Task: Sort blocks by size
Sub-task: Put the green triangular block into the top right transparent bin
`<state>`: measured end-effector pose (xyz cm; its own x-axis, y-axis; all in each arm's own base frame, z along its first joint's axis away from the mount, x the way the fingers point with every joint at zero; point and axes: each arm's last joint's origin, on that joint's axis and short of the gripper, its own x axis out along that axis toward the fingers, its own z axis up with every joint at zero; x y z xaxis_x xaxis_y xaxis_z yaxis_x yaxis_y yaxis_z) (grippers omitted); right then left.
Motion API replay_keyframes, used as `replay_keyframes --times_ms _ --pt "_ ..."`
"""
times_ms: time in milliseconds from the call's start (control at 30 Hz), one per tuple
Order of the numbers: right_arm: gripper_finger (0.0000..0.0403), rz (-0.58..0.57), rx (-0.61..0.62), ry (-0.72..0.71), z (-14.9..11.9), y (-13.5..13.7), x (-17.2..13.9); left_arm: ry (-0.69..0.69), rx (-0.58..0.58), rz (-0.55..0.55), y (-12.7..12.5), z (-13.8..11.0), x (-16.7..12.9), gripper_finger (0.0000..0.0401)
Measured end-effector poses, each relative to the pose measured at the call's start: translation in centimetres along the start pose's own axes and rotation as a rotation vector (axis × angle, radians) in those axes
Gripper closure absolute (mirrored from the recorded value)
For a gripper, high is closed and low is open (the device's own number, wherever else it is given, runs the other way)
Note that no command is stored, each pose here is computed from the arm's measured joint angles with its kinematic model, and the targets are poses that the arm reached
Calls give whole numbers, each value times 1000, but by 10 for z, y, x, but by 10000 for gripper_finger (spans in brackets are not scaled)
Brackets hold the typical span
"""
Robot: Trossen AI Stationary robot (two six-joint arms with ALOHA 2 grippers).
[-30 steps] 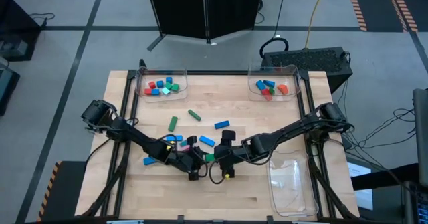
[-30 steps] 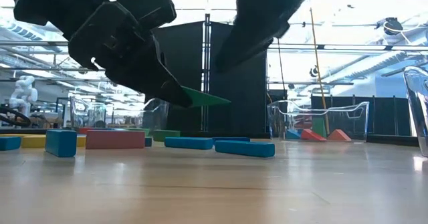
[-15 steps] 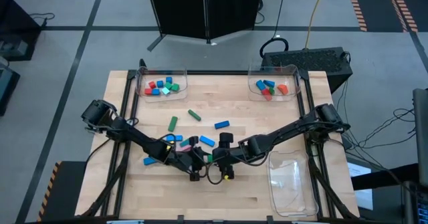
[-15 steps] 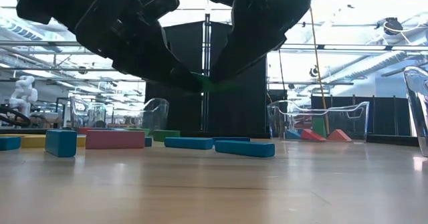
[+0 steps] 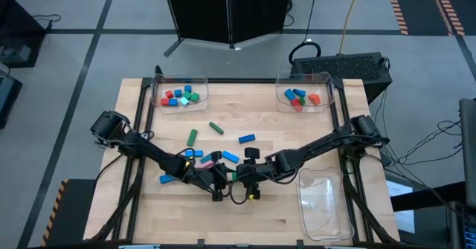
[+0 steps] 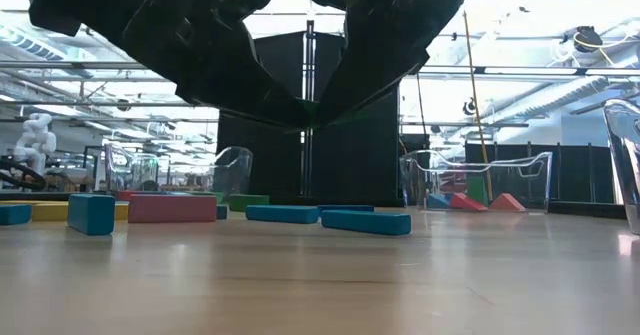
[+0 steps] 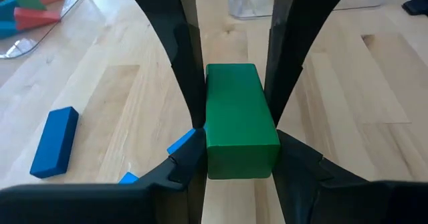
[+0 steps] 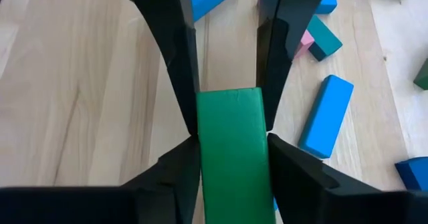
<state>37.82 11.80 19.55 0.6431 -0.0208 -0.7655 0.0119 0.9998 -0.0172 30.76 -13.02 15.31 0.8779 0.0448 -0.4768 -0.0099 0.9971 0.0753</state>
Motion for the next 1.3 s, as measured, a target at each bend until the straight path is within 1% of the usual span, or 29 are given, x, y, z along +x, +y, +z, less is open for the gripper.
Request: replay_keyframes --times_ms 233,300,367,467,600,700,800,933,1067,1167,1300 --pt "268 -3 -4 7 -1 0 0 -3 9 -1 0 0 0 265" --pt "269 -9 9 13 -1 -1 0 -5 -20 16 0 0 0 256" --pt "269 -23 31 21 -1 -3 0 -1 -47 43 1 -1 0 239" --pt "269 -47 43 69 -6 -8 1 15 -79 67 2 -2 0 205" --pt "269 -72 66 105 -8 -16 0 54 -61 76 3 -7 0 164" --pt "269 -86 83 121 -8 -22 -1 72 -53 80 3 -8 -1 147" --pt "269 -102 98 123 -5 -31 -6 85 -63 100 5 -8 -4 143" --pt "269 -193 114 154 -5 -47 -19 113 -81 163 10 -3 -17 142" --pt "269 -258 132 175 -3 -64 -39 120 -60 216 13 2 -33 142" --pt "269 -295 149 187 -2 -78 -53 100 -52 239 12 7 -42 141" --pt "266 -363 176 206 -1 -105 -74 74 -48 251 10 9 -51 141"
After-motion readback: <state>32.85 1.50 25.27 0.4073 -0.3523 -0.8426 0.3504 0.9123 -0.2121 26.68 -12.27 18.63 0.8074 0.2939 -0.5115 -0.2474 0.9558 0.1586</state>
